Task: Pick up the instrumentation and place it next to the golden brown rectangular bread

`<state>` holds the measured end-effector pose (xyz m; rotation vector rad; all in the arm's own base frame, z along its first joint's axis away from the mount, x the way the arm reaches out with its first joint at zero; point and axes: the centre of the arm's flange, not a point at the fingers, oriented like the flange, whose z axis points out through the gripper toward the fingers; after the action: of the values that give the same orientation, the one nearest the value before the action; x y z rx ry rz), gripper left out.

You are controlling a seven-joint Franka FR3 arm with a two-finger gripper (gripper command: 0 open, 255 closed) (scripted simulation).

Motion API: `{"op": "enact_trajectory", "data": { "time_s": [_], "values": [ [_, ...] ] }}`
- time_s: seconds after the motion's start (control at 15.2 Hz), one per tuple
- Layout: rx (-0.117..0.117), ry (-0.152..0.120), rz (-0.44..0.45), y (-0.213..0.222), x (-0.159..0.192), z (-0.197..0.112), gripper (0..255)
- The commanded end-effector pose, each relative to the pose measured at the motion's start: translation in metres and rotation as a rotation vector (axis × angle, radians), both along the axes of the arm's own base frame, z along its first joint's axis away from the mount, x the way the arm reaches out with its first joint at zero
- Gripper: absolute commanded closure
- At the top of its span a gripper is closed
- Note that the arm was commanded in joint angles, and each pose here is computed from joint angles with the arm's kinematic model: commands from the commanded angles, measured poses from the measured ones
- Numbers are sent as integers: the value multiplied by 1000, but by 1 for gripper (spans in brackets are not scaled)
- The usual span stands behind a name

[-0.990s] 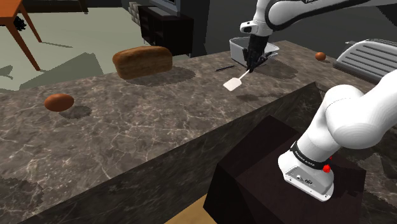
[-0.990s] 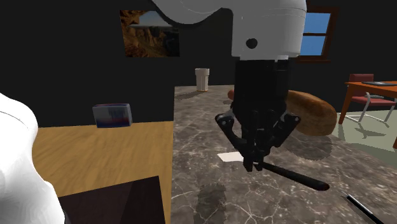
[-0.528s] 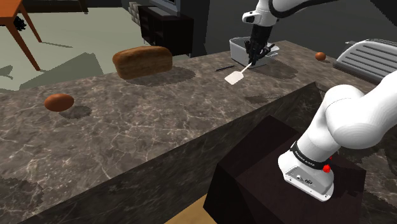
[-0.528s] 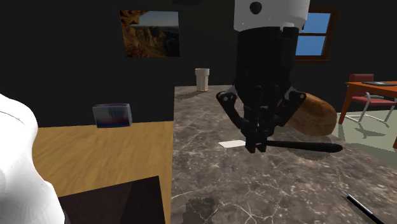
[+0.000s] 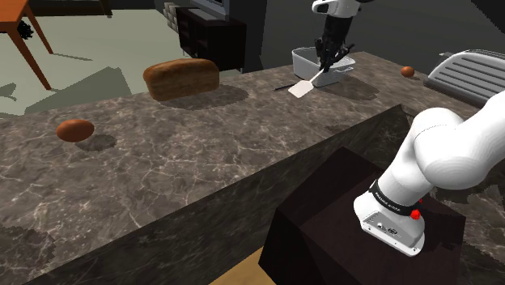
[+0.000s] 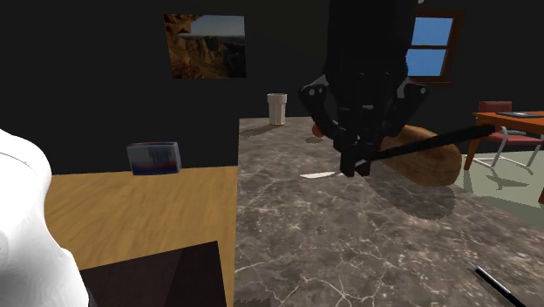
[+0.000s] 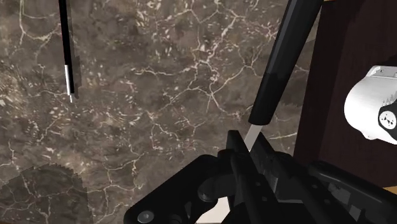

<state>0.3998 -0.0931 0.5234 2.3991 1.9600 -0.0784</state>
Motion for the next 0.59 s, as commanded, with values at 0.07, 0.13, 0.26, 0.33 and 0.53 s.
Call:
{"op": "enact_trajectory", "data": {
  "time_s": [0.07,0.13,0.26,0.33,0.53],
  "values": [
    [0,1,0,0,-1,16,255],
    [0,1,0,0,-1,21,255],
    [0,1,0,17,20,21,255],
    [0,1,0,25,30,21,255],
    [0,1,0,50,61,21,255]
  ]
}}
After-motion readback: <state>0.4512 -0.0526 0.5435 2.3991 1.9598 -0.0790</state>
